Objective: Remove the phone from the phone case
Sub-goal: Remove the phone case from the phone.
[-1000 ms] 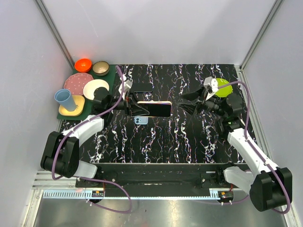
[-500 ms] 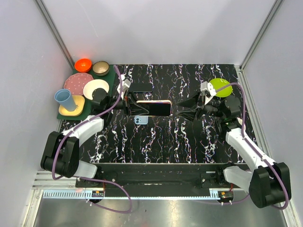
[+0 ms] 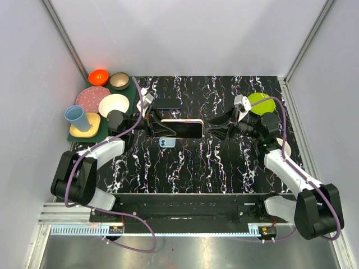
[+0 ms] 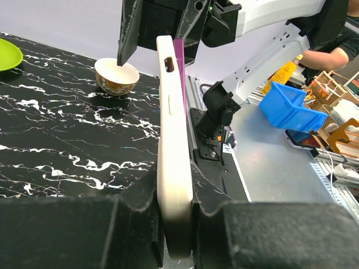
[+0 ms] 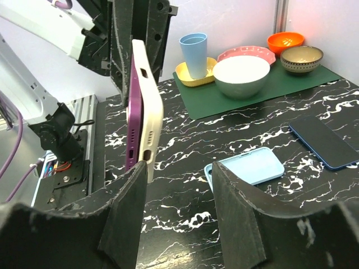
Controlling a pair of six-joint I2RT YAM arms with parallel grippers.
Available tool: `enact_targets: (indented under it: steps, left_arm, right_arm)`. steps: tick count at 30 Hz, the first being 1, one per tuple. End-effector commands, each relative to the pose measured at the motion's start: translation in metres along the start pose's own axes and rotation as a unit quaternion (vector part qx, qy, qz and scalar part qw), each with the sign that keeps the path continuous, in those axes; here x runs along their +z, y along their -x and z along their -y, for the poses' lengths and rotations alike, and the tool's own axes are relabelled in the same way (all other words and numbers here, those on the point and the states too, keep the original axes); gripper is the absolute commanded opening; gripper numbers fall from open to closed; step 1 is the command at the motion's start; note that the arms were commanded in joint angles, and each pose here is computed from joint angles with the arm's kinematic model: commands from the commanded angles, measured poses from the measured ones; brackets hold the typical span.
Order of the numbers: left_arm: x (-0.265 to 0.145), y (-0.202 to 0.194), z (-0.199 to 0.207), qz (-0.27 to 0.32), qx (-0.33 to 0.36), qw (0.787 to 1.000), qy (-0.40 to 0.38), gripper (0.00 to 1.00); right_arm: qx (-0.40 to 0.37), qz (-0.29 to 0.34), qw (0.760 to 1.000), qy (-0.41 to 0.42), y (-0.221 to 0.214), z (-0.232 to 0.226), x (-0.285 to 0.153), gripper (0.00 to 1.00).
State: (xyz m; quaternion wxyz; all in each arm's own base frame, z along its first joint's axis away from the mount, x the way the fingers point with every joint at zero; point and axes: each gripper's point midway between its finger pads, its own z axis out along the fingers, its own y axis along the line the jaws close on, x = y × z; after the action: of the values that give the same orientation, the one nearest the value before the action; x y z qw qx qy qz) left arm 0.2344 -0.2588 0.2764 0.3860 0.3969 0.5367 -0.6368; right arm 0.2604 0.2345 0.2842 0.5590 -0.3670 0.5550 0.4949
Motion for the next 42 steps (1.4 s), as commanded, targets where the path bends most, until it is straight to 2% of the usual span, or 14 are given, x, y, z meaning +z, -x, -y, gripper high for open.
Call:
enact_targets:
  steps: [1,15,42]
  left_arm:
    - [0.000,0.015,0.013,0.014,0.066,0.998,-0.015,0.00]
    - [0.001,0.016,0.011,0.018,0.066,0.998,-0.011,0.00]
    - [0.002,0.014,0.008,0.016,0.059,0.998,-0.008,0.00]
  right_arm:
    - [-0.028,0.025,0.999,-0.015,0.015,0.003,0.002,0.55]
    - [-0.012,0.024,0.999,0.025,0.014,-0.012,0.005,0.55]
    - [0.002,0.012,1.000,0.022,0.000,-0.008,0.020,0.53]
